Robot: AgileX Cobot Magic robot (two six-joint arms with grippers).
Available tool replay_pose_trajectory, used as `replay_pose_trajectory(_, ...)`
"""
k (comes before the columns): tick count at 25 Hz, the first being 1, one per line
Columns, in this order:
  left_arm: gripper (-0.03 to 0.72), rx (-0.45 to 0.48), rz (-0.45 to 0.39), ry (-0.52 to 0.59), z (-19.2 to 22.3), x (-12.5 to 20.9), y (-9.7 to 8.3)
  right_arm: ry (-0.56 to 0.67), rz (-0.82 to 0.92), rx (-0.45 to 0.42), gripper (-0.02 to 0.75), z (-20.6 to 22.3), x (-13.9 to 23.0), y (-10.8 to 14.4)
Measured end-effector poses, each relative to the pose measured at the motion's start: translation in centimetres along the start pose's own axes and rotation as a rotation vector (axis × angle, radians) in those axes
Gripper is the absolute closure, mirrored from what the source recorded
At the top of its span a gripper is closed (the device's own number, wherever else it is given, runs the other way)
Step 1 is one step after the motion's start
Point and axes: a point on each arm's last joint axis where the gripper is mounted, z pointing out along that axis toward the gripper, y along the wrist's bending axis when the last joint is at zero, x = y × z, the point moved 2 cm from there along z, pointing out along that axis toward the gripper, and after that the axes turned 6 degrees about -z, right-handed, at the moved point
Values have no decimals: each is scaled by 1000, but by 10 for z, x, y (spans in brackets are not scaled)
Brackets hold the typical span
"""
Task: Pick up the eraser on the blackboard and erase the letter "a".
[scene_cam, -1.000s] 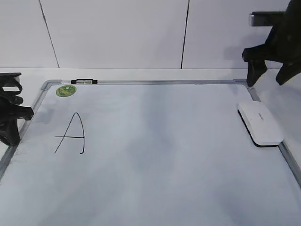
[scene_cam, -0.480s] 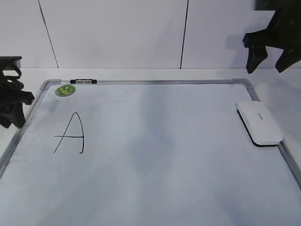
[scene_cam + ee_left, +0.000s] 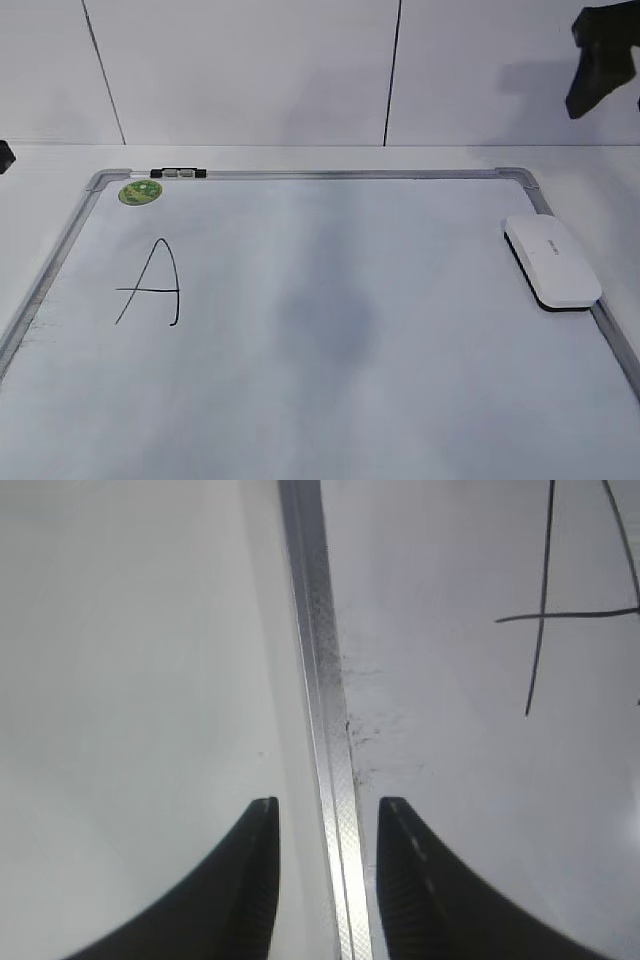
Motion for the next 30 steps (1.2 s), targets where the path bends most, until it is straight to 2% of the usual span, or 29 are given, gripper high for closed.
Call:
replay_pose_trajectory(5,445,5,7,-78,-29,9,-2,-6,2,0,161,-28,40,5)
replay_pose_trajectory(9,449,36,5,-137,-53,33,-6,-23,3,4,161,-50,80,10)
replay_pose_trajectory(15,450,44,8,-165,-68,87,-4,-87,0,16,162,-81,140,17)
replay_pose_trajectory(22,451,48,16,-231,-76,149,-1,-144,3,28,162,-92,198,24)
replay_pose_trajectory(25,451,63,18,-281,-78,178,-1,-167,4,33,162,-92,221,26)
replay_pose_trajectory(30,454,105,24,-440,-77,223,-1,-233,0,54,162,-86,255,29)
